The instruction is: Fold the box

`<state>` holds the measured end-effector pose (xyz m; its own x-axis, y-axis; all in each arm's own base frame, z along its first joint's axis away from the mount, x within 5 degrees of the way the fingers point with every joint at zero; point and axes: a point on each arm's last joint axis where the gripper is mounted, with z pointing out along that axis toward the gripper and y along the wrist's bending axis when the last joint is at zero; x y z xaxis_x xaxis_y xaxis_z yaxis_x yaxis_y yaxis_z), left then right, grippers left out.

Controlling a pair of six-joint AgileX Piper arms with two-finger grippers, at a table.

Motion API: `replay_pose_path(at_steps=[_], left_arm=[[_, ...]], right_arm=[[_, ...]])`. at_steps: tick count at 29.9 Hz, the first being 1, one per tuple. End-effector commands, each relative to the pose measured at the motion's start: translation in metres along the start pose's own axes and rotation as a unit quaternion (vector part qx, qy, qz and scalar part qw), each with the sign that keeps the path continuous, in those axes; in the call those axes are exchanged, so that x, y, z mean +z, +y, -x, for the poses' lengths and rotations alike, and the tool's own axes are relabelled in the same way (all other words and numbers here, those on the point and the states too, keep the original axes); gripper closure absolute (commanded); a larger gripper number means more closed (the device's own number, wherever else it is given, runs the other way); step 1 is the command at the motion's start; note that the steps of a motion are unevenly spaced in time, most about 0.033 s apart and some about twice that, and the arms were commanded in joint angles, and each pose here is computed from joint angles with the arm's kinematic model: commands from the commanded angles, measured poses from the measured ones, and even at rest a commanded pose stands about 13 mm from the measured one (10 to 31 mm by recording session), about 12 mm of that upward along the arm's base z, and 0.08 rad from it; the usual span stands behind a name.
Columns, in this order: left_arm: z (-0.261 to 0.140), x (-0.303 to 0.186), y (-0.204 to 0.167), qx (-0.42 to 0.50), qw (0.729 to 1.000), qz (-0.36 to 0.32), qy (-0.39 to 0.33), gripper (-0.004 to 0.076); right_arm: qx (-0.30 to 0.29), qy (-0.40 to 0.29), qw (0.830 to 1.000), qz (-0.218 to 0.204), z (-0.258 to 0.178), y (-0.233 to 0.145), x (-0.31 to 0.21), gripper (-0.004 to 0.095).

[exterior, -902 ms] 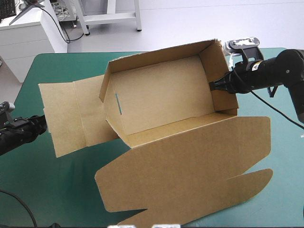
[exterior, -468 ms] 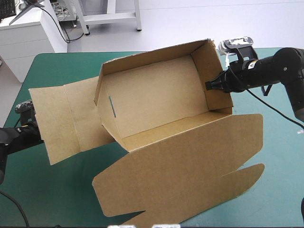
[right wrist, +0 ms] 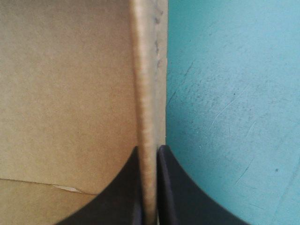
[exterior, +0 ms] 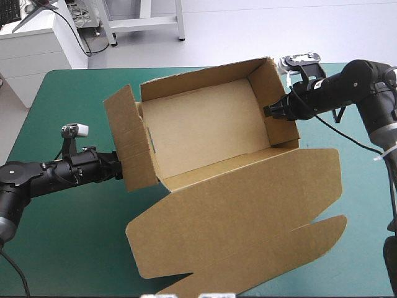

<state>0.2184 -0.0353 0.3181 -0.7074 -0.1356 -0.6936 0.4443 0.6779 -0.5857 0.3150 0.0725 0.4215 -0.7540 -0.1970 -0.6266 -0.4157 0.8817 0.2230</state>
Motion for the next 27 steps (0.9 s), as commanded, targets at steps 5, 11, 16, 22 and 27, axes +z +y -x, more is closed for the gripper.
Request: replay_pose_path(at_steps=[5, 11, 16, 22, 27], left_arm=[[0.02, -0.008, -0.035, 0.011, 0.99, -0.119, -0.071, 0.0107], [0.03, -0.017, -0.054, 0.024, 0.977, -0.193, -0.086, 0.0107], [0.035, -0.021, -0.062, 0.02, 0.97, -0.225, -0.093, 0.0107], [0.04, -0.023, -0.065, 0.008, 0.963, -0.241, -0.122, 0.0107], [0.038, -0.022, -0.064, 0.002, 0.966, -0.235, -0.107, 0.0107]], right_arm=[[0.001, -0.062, 0.998, -0.018, 0.008, 0.004, -0.024, 0.0908], [0.003, -0.069, 0.997, -0.021, 0.009, 0.004, -0.024, 0.0908], [0.003, -0.068, 0.997, -0.021, 0.009, 0.004, -0.024, 0.0907], [0.007, -0.068, 0.998, -0.017, 0.009, 0.006, -0.023, 0.0907], [-0.003, -0.07, 0.997, -0.016, 0.01, 0.023, -0.02, 0.0907]])
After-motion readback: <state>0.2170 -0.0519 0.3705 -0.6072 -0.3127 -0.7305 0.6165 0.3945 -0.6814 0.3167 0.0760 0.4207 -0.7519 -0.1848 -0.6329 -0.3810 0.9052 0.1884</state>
